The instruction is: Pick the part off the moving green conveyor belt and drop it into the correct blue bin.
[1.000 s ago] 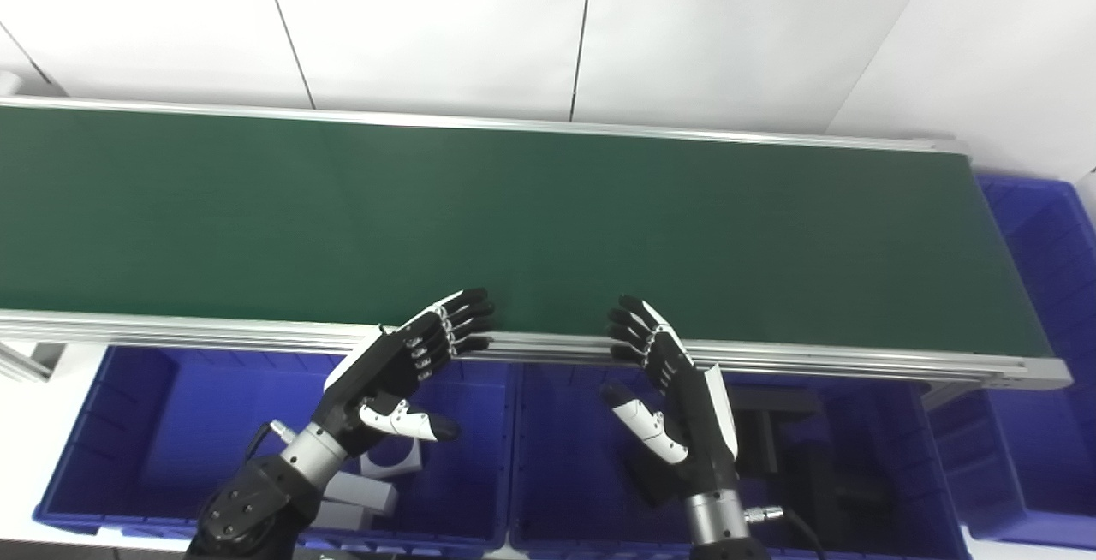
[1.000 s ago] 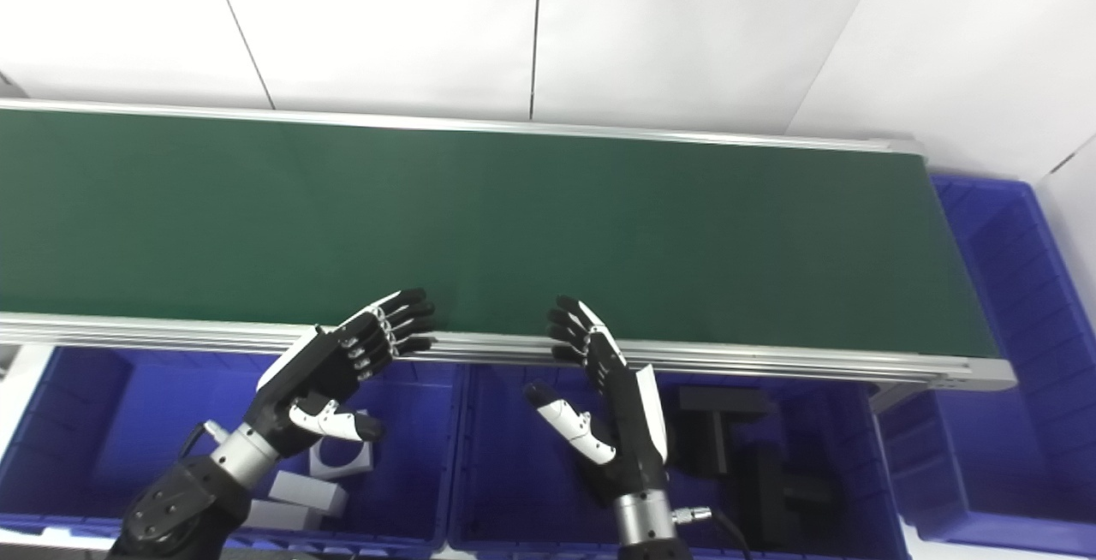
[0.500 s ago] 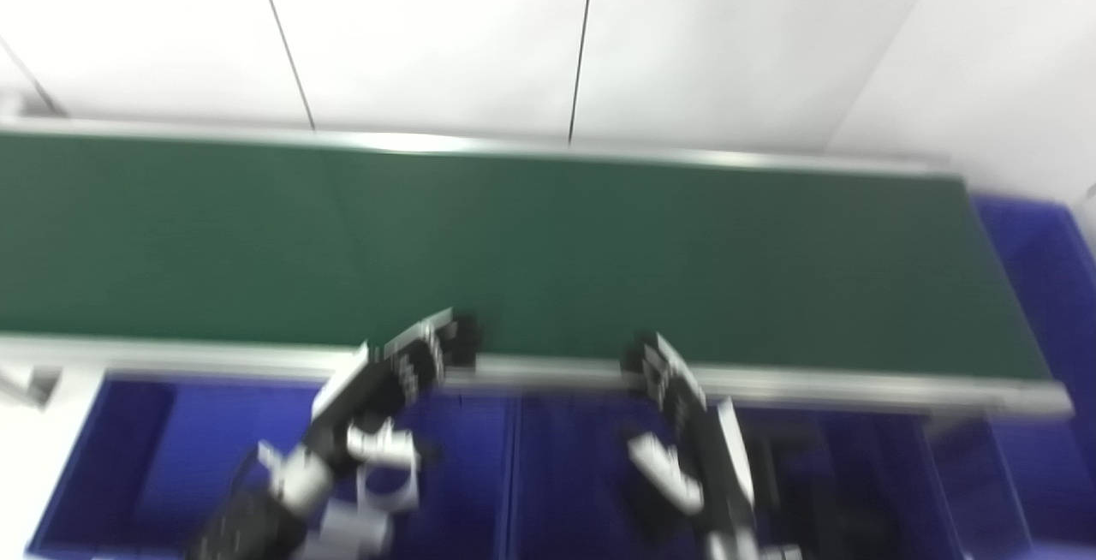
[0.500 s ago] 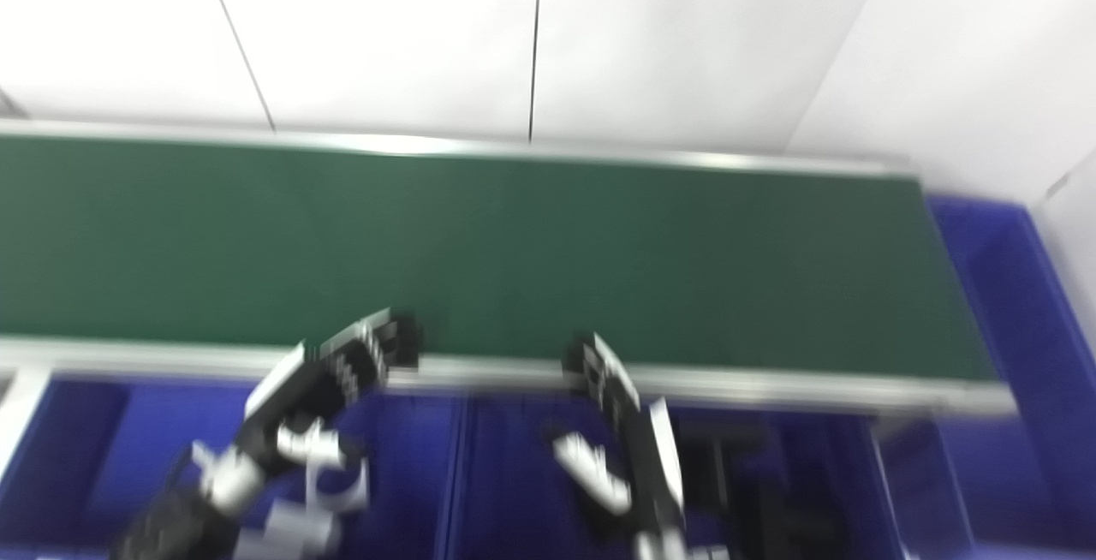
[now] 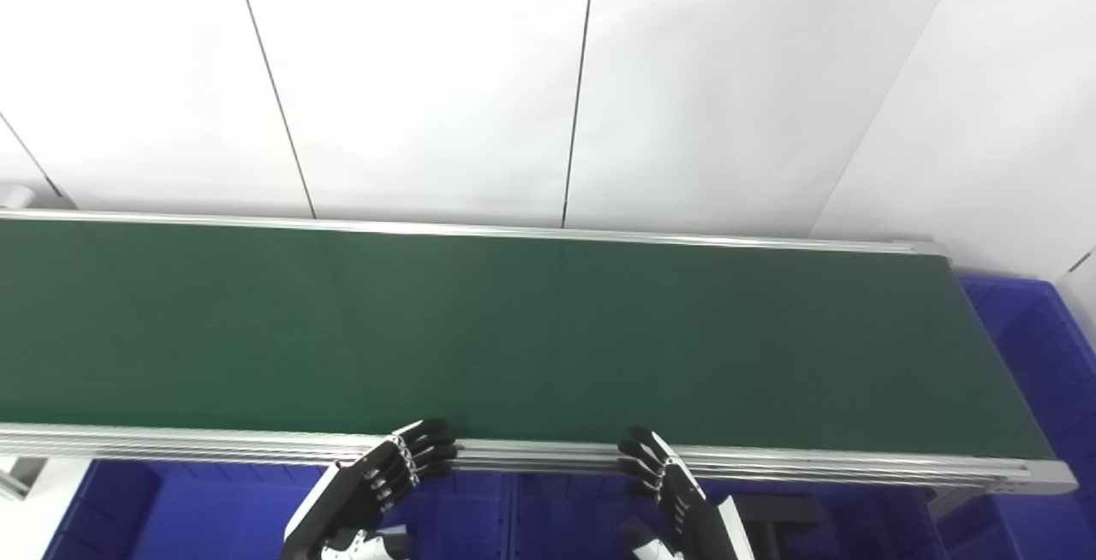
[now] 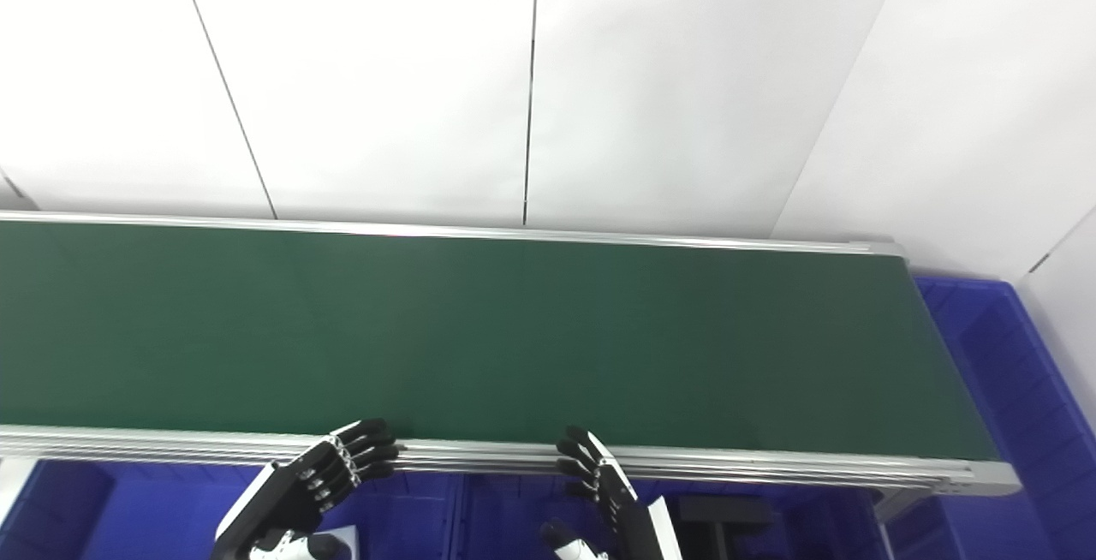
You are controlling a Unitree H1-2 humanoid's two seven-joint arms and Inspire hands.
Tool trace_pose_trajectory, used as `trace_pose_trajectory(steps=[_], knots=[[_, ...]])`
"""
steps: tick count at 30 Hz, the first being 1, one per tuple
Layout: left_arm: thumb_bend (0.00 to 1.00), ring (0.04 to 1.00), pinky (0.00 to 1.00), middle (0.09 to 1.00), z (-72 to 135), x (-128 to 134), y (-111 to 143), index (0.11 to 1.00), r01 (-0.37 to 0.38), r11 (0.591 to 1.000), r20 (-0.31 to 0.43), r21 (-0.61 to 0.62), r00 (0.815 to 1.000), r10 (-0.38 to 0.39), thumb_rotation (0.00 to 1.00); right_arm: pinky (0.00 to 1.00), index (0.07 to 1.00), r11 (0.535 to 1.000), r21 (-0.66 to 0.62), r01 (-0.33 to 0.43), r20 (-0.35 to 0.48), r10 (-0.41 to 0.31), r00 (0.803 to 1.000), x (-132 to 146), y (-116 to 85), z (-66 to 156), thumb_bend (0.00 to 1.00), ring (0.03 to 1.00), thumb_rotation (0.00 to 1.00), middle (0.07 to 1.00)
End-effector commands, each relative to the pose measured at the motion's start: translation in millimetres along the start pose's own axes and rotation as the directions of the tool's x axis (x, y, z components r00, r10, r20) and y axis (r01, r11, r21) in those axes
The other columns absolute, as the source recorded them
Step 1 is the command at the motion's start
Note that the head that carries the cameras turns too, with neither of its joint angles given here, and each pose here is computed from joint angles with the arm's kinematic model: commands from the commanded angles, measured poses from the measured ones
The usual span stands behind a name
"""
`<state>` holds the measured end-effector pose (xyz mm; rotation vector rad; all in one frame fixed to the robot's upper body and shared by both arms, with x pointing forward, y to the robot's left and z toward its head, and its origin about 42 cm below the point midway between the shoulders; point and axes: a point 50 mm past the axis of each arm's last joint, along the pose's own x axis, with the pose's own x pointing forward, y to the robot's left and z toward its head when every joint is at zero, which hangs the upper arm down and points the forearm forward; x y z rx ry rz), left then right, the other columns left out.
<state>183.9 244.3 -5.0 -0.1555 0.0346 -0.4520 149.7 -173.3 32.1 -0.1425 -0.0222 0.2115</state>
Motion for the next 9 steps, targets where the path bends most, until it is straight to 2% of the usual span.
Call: trace_pose_trajectory(steps=[1,9], knots=[[1.0,0.815,0.79,0.831,6.6,9.3,-1.0,0.825,0.021,1.0,0.054,0.003,0.998,-0.022,0.4,0.74,0.895,1.0,-0.001,0.014,0.085,-0.014,0.996,1.0,0.0,13.6,0.69,0.814,0.74,0.852],[1.0,0.805,0.78,0.814,12.9,7.7,-2.0,0.802,0.021,0.999,0.096,-0.024,0.995,-0.019,0.36,0.75,0.894,1.0,0.004,0.028,0.098,-0.028,0.995,1.2,0.1,23.7,0.69,0.813,0.73,0.844]])
